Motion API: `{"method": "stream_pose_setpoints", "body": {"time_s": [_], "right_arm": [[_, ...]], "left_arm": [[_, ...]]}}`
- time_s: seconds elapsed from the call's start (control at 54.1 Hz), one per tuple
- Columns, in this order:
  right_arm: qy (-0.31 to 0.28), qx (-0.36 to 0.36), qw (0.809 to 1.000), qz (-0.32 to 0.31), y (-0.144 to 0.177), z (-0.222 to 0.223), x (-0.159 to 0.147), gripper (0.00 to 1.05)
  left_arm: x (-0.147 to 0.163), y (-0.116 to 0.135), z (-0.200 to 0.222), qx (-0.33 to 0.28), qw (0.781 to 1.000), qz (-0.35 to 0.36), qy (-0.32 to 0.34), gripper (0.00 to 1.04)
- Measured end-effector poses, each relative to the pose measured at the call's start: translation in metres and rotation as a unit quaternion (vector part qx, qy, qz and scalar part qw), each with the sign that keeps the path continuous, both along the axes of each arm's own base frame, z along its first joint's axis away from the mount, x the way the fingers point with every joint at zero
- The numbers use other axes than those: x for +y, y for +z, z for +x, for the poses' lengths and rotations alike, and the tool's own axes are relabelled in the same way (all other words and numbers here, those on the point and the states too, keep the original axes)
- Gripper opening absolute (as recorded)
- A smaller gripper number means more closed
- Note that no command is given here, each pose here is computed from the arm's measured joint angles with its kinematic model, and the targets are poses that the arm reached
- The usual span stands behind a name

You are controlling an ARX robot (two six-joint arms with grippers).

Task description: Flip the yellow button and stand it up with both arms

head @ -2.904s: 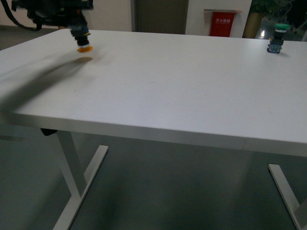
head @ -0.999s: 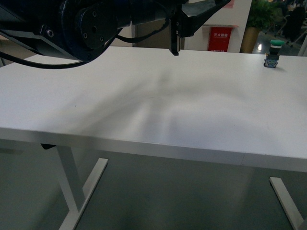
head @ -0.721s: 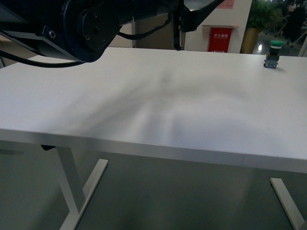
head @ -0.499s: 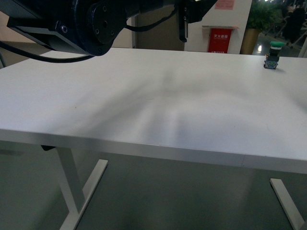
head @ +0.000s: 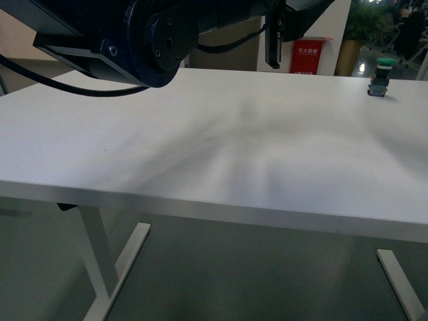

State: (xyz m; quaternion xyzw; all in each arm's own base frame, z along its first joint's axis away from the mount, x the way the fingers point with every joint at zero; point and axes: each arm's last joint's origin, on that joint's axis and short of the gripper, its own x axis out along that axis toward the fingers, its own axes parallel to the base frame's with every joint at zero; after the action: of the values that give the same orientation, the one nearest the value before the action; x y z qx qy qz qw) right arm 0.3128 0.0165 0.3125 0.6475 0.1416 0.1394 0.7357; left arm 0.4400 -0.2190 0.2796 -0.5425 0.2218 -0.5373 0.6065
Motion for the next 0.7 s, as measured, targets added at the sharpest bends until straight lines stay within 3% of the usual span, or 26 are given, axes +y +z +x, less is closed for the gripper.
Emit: {"method": "stream_pose_setpoints", "body": {"time_s": [0.351, 0.703], "right_arm": [[0.009, -0.005, 1.0, 0.004, 0.001, 0.009, 0.015, 0.98], [0.001, -0.009, 1.0, 0.003, 0.0, 0.009, 0.021, 0.42]], "left_arm": [[-0.009, -0.005, -0.005, 0.008, 1.0, 0.004, -0.005, 0.36], [-0.008, 0.003, -0.009, -0.002, 1.0, -0.002, -0.003, 0.36]]}}
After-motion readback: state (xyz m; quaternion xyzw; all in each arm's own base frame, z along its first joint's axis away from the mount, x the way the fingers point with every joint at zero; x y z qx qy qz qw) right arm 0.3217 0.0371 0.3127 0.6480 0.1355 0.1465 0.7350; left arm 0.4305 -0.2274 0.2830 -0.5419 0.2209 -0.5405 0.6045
